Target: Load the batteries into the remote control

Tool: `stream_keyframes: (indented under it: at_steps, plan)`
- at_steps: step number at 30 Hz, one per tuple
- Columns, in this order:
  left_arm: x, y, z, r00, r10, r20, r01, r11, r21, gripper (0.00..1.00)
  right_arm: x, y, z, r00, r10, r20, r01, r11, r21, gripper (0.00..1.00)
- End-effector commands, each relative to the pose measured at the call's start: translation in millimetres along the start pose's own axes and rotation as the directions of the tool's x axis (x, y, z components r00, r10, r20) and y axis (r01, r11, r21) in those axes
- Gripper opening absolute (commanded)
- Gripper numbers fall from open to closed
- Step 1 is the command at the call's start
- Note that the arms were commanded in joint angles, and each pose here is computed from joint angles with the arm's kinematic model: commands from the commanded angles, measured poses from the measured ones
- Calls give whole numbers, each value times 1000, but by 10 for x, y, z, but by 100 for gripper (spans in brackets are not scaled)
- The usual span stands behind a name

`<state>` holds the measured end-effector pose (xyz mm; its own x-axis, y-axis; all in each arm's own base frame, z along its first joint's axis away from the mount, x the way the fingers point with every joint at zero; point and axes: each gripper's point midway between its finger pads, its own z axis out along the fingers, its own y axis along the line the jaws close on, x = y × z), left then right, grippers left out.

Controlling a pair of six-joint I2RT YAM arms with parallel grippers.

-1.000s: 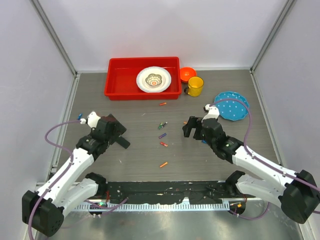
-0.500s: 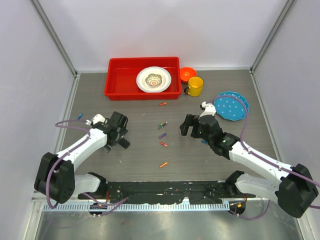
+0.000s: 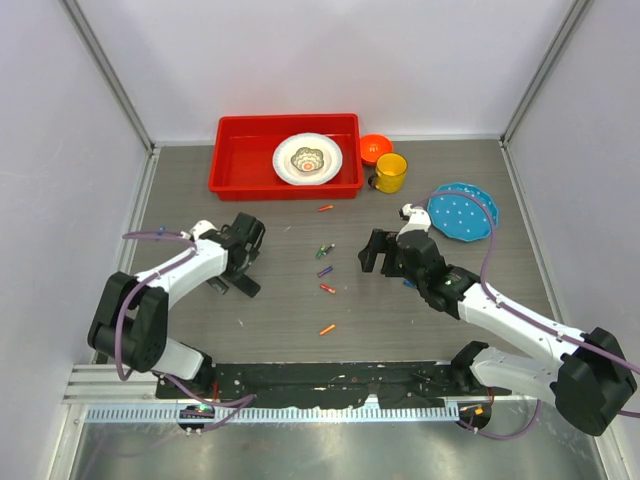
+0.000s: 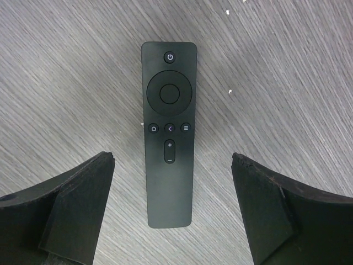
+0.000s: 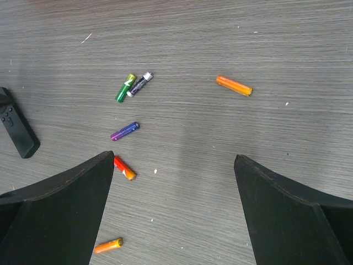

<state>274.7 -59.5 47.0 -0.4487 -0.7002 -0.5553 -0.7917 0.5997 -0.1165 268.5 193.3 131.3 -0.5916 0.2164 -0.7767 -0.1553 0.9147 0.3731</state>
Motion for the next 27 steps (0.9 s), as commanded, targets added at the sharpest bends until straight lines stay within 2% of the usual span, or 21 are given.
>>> stream_keyframes:
  at_steps: [1,9,15,24,27]
  plan:
    - [-105,-108,56,996,-73,46,73,997,3,89,-96,76,-35,999,21,34,-20,999,-36,96]
    - [-54,-101,196,993,-116,16,116,993,-13,83,-67,63,-46,1000,12,26,-11,999,-35,96]
    - [-22,-42,349,987,-159,-25,159,987,-12,70,-46,59,-41,1000,8,19,-7,999,-36,96]
    - [-28,-10,433,988,-146,-46,146,989,-7,68,-13,54,-17,1000,5,9,-5,999,-35,96]
    - [24,12,456,989,-133,-60,132,991,-16,64,8,50,-9,1000,5,2,-5,999,-34,96]
